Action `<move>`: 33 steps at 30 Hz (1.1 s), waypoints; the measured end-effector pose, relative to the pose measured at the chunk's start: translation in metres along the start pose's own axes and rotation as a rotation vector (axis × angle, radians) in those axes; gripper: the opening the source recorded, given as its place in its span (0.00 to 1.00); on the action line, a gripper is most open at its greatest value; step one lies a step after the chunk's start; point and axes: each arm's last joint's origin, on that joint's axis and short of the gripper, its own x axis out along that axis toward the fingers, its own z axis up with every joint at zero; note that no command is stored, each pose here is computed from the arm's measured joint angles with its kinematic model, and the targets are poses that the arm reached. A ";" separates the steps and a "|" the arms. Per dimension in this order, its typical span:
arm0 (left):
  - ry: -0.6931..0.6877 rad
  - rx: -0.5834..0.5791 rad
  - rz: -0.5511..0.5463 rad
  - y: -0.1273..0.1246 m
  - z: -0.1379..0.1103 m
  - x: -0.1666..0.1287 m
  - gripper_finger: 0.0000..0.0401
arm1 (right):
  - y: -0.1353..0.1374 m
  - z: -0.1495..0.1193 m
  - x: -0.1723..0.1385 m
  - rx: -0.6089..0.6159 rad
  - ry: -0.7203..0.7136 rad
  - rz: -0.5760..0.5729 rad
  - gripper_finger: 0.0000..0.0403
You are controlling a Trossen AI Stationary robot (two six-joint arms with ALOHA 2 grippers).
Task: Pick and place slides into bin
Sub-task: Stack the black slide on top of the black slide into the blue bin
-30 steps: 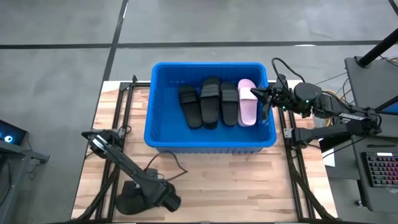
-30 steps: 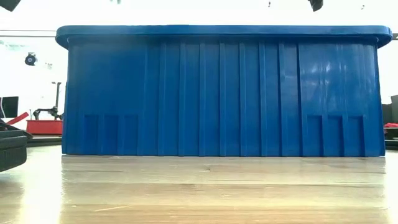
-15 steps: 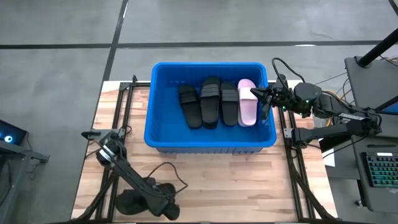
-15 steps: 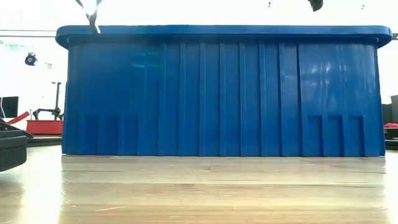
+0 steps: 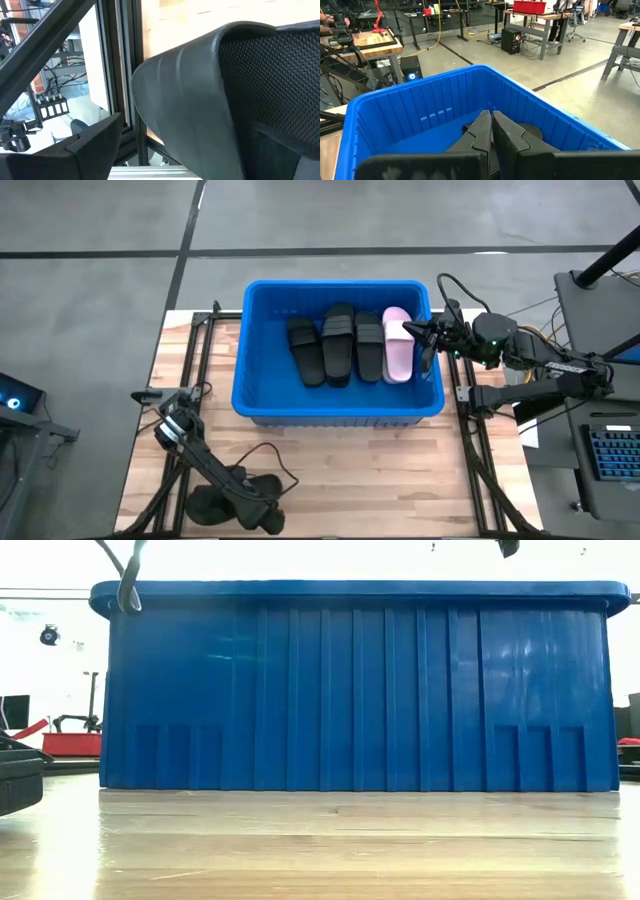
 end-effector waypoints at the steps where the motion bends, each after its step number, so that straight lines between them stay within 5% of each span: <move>1: -0.001 0.002 0.002 0.000 0.000 0.000 0.85 | 0.000 0.000 0.000 0.000 0.000 0.000 0.02; 8: -0.003 0.018 0.001 -0.002 0.002 0.004 0.62 | 0.000 0.000 0.000 0.000 0.000 0.000 0.02; 19: -0.058 0.075 -0.063 -0.004 0.002 0.003 0.04 | 0.000 0.000 0.000 0.000 0.000 0.000 0.02; 29: -0.212 0.157 -0.330 0.023 0.014 -0.028 0.01 | 0.000 0.000 0.000 0.000 0.000 0.000 0.02; 33: -0.372 0.316 -0.658 0.040 0.019 -0.056 0.00 | 0.000 0.000 0.000 0.000 0.000 0.000 0.02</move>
